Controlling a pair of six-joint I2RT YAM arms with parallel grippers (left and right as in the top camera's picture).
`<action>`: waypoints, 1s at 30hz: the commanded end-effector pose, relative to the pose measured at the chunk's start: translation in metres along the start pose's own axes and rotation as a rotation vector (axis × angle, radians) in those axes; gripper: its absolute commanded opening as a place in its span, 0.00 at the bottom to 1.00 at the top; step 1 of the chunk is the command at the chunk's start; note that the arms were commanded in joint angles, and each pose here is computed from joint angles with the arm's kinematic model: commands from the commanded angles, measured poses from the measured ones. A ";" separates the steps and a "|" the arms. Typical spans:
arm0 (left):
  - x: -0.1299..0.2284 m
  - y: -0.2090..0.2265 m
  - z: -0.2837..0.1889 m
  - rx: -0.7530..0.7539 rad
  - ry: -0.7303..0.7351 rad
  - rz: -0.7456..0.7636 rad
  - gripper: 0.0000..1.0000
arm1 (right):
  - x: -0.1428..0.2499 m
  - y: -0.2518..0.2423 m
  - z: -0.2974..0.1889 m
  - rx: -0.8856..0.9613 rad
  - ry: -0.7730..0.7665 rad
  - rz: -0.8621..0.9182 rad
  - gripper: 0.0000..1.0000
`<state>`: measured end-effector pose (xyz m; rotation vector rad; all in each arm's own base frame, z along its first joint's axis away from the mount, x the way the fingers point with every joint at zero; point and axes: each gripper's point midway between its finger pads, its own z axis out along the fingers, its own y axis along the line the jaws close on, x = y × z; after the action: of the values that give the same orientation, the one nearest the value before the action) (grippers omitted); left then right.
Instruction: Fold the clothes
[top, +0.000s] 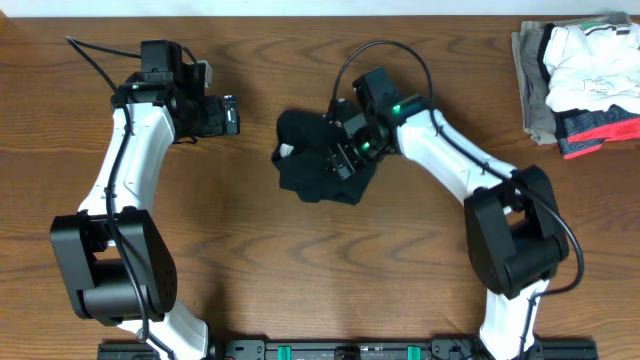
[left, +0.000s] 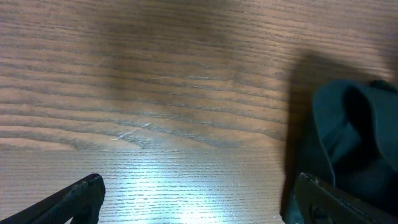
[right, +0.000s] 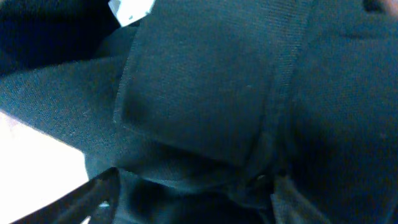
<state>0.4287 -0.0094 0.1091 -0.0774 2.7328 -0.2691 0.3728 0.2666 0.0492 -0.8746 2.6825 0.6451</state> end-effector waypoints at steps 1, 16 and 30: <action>-0.004 0.000 -0.005 -0.006 -0.017 0.019 0.98 | 0.049 -0.031 0.034 0.143 0.123 -0.062 0.99; -0.005 0.000 -0.005 -0.006 -0.017 0.019 0.98 | 0.065 -0.043 0.067 0.127 0.166 -0.075 0.99; -0.005 0.000 -0.005 -0.006 -0.017 0.019 0.98 | 0.016 0.006 -0.044 0.078 0.144 -0.001 0.99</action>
<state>0.4288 -0.0094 0.1092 -0.0737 2.7324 -0.2683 0.3512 0.2395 0.0536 -1.0332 2.8199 0.4460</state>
